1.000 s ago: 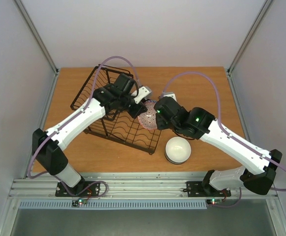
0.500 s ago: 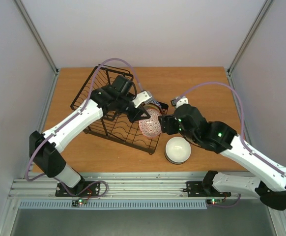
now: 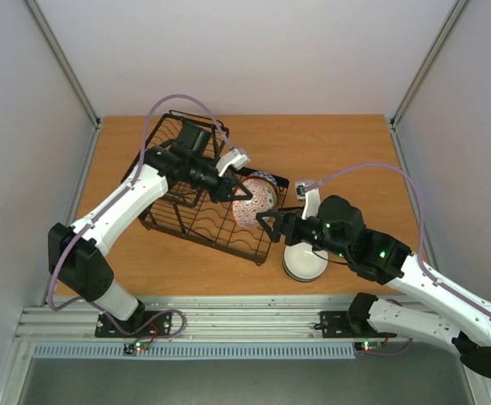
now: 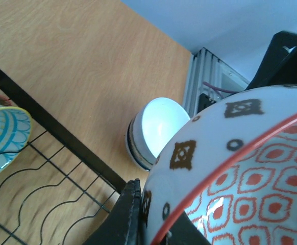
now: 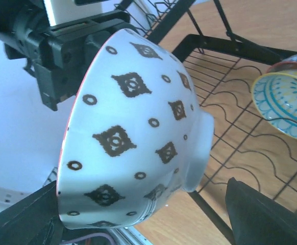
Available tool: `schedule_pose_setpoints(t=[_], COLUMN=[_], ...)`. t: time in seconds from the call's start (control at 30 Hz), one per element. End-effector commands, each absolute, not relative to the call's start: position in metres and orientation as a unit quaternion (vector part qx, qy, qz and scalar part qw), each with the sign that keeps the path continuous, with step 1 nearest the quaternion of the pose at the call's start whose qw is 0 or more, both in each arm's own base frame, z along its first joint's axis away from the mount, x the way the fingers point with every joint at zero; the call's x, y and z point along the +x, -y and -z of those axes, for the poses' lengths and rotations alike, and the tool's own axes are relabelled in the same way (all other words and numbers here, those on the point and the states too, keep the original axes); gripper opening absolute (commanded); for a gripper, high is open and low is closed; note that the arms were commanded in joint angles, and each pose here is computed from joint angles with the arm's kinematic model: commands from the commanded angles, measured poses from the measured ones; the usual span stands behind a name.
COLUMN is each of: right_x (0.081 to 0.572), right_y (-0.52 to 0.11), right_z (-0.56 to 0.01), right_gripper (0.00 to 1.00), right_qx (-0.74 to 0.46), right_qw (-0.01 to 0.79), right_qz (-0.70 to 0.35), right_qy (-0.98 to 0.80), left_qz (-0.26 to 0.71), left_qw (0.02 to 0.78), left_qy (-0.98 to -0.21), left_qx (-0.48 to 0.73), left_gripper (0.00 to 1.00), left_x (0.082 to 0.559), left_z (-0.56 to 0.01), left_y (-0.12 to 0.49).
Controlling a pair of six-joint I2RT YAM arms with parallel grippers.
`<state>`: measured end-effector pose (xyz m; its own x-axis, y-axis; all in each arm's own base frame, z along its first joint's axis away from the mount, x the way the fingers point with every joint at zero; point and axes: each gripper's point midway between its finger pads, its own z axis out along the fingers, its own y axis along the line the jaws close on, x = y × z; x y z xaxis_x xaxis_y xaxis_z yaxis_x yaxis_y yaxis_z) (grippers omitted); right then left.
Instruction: Load the bowls into the dish rack
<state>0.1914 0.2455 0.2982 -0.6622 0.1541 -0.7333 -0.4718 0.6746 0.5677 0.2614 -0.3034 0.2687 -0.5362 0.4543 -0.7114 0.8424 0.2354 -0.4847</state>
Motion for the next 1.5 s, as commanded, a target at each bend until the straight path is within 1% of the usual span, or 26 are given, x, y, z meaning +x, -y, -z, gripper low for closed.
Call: schedule_pose_setpoints(t=[0.0, 0.2, 0.3, 0.33, 0.4, 0.47, 0.53, 0.6, 0.63, 0.67, 0.73, 0.77, 0.83, 0.87, 0.9, 1.0, 1.1, 1.2, 1.27, 1.33, 1.47], right_x=[0.184, 0.185, 0.185, 0.185, 0.185, 0.185, 0.185, 0.186, 0.187, 0.188, 0.189, 0.189, 0.193, 0.195, 0.197, 0.206, 0.219, 0.232, 0.24, 0.249, 0.268], right_y=[-0.254, -0.255, -0.256, -0.257, -0.258, -0.259, -0.259, -0.257, -0.257, -0.256, -0.253, -0.252, -0.243, -0.239, -0.235, -0.224, -0.22, -0.226, -0.236, -0.246, -0.258], right_z=[-0.302, -0.305, -0.305, -0.305, -0.306, -0.306, -0.306, -0.305, -0.305, -0.305, -0.306, -0.307, -0.308, -0.309, -0.307, -0.3, -0.292, -0.282, -0.272, -0.255, -0.216], right_gripper=[0.85, 0.85, 0.83, 0.81, 0.75, 0.63, 0.48, 0.26, 0.13, 0.03, 0.01, 0.01, 0.01, 0.01, 0.01, 0.01, 0.01, 0.01, 0.02, 0.06, 0.06], right_qx=[-0.1, -0.105, -0.106, -0.106, -0.108, -0.11, -0.112, -0.109, -0.108, -0.107, -0.107, -0.109, -0.105, -0.107, -0.108, -0.123, -0.154, -0.202, -0.252, -0.289, -0.337], right_qw=[0.393, 0.403, 0.403, 0.403, 0.403, 0.404, 0.405, 0.406, 0.407, 0.408, 0.414, 0.417, 0.43, 0.435, 0.435, 0.432, 0.421, 0.392, 0.358, 0.318, 0.258], right_qz=[-0.436, -0.44, -0.443, -0.443, -0.446, -0.447, -0.446, -0.44, -0.437, -0.434, -0.426, -0.423, -0.399, -0.383, -0.362, -0.287, -0.202, -0.126, -0.081, -0.038, 0.041], right_qy=[-0.804, -0.796, -0.794, -0.794, -0.792, -0.791, -0.79, -0.793, -0.795, -0.796, -0.797, -0.797, -0.804, -0.808, -0.817, -0.846, -0.871, -0.889, -0.895, -0.902, -0.905], left_qz=[0.522, 0.548, 0.564, 0.569, 0.574, 0.575, 0.579, 0.581, 0.58, 0.576, 0.558, 0.543, 0.512, 0.491, 0.47, 0.393, 0.318, 0.265, 0.242, 0.232, 0.211], left_qw=[0.21, 0.194, 0.184, 0.18, 0.176, 0.174, 0.17, 0.169, 0.169, 0.173, 0.185, 0.195, 0.216, 0.229, 0.244, 0.299, 0.347, 0.38, 0.397, 0.41, 0.431], left_qy=[-0.707, -0.692, -0.683, -0.681, -0.679, -0.678, -0.676, -0.674, -0.675, -0.678, -0.689, -0.698, -0.717, -0.729, -0.74, -0.771, -0.796, -0.81, -0.814, -0.813, -0.812], left_qx=[0.429, 0.428, 0.426, 0.425, 0.424, 0.423, 0.422, 0.423, 0.423, 0.424, 0.424, 0.424, 0.421, 0.418, 0.415, 0.403, 0.381, 0.359, 0.35, 0.343, 0.334], left_gripper=[0.01, 0.01, 0.01, 0.0, 0.0, 0.0, 0.01, 0.01, 0.01, 0.01, 0.01, 0.09, 0.61, 0.76, 0.82, 0.88, 0.89, 0.89, 0.89, 0.89, 0.89], left_x=[0.251, 0.246, 0.244, 0.243, 0.243, 0.243, 0.242, 0.241, 0.241, 0.241, 0.245, 0.249, 0.257, 0.262, 0.267, 0.288, 0.309, 0.323, 0.328, 0.33, 0.333], left_z=[-0.296, -0.299, -0.301, -0.302, -0.302, -0.301, -0.301, -0.302, -0.302, -0.303, -0.3, -0.297, -0.293, -0.29, -0.288, -0.286, -0.286, -0.29, -0.294, -0.299, -0.306], left_y=[0.312, 0.314, 0.314, 0.315, 0.315, 0.315, 0.315, 0.315, 0.315, 0.314, 0.313, 0.312, 0.309, 0.307, 0.304, 0.291, 0.274, 0.259, 0.252, 0.247, 0.239])
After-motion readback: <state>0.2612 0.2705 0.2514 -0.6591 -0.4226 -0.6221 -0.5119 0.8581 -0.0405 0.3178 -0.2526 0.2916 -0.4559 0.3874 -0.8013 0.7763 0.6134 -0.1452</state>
